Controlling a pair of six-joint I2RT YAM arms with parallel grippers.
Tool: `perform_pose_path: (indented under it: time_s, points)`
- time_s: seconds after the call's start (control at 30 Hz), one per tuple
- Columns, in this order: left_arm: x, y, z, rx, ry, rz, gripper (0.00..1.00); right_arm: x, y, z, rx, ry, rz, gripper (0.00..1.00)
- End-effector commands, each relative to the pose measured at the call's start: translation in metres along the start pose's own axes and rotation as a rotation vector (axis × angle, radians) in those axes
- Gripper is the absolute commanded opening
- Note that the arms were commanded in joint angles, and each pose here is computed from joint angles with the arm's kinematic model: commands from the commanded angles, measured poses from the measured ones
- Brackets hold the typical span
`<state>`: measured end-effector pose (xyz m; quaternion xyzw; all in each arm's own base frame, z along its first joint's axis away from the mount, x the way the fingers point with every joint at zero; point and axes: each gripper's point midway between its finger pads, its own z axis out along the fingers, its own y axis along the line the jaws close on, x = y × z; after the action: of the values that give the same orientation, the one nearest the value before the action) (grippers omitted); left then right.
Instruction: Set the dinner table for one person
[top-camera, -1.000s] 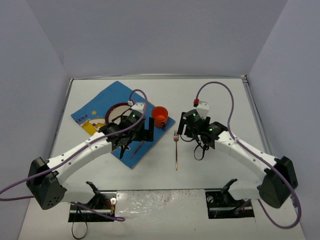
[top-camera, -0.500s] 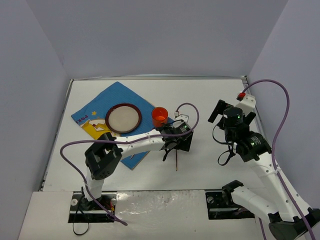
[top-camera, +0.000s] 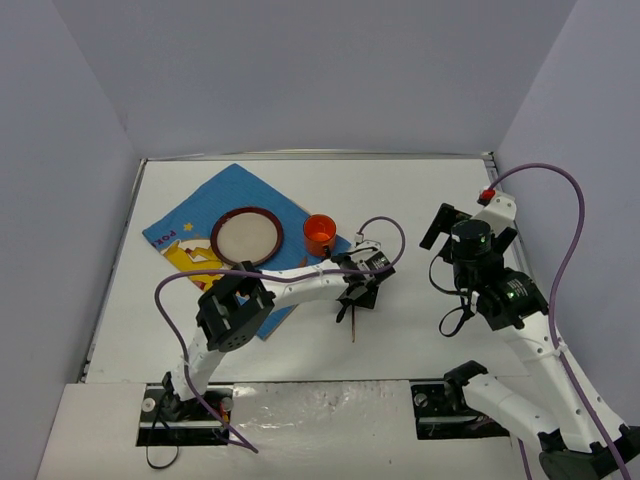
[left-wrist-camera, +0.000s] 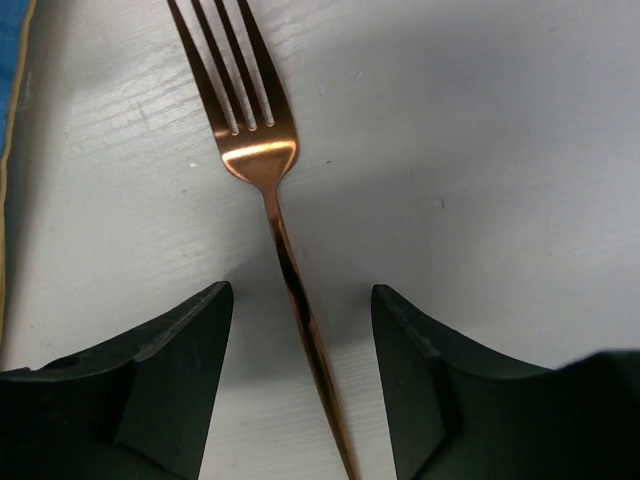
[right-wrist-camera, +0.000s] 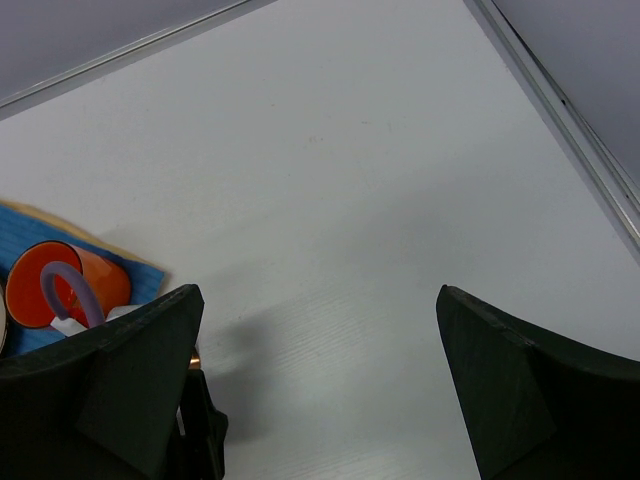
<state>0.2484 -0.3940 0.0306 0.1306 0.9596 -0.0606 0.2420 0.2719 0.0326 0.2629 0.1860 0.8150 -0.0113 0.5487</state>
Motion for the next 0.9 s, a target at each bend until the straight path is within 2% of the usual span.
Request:
perform_pose_path:
  time_s: [0.0,0.1,0.17,0.37,0.47,0.7,0.87]
  points:
    - [-0.012,-0.006,-0.011,0.004,-0.009,-0.024,0.50,-0.013,-0.005,0.001,0.028,-0.054,0.014,1.00]
    - [-0.006,-0.003,-0.006,-0.007,0.012,-0.024,0.45,-0.013,-0.005,0.001,0.029,-0.054,0.014,1.00]
    - [-0.003,-0.002,-0.005,-0.009,0.024,-0.026,0.38,-0.012,-0.006,0.001,0.030,-0.056,0.015,1.00]
    - [-0.004,0.002,-0.005,-0.008,0.022,-0.042,0.10,-0.014,-0.008,-0.002,0.031,-0.068,0.022,1.00]
    - [-0.009,0.003,-0.013,-0.002,-0.003,-0.022,0.01,-0.013,-0.009,-0.002,0.030,-0.069,0.024,1.00]
    - [-0.031,0.010,-0.073,0.053,-0.115,0.047,0.00,-0.020,-0.008,-0.005,0.021,-0.086,0.027,1.00]
    - [-0.047,0.043,-0.131,0.057,-0.196,0.156,0.00,-0.028,-0.004,-0.009,-0.004,-0.099,0.021,1.00]
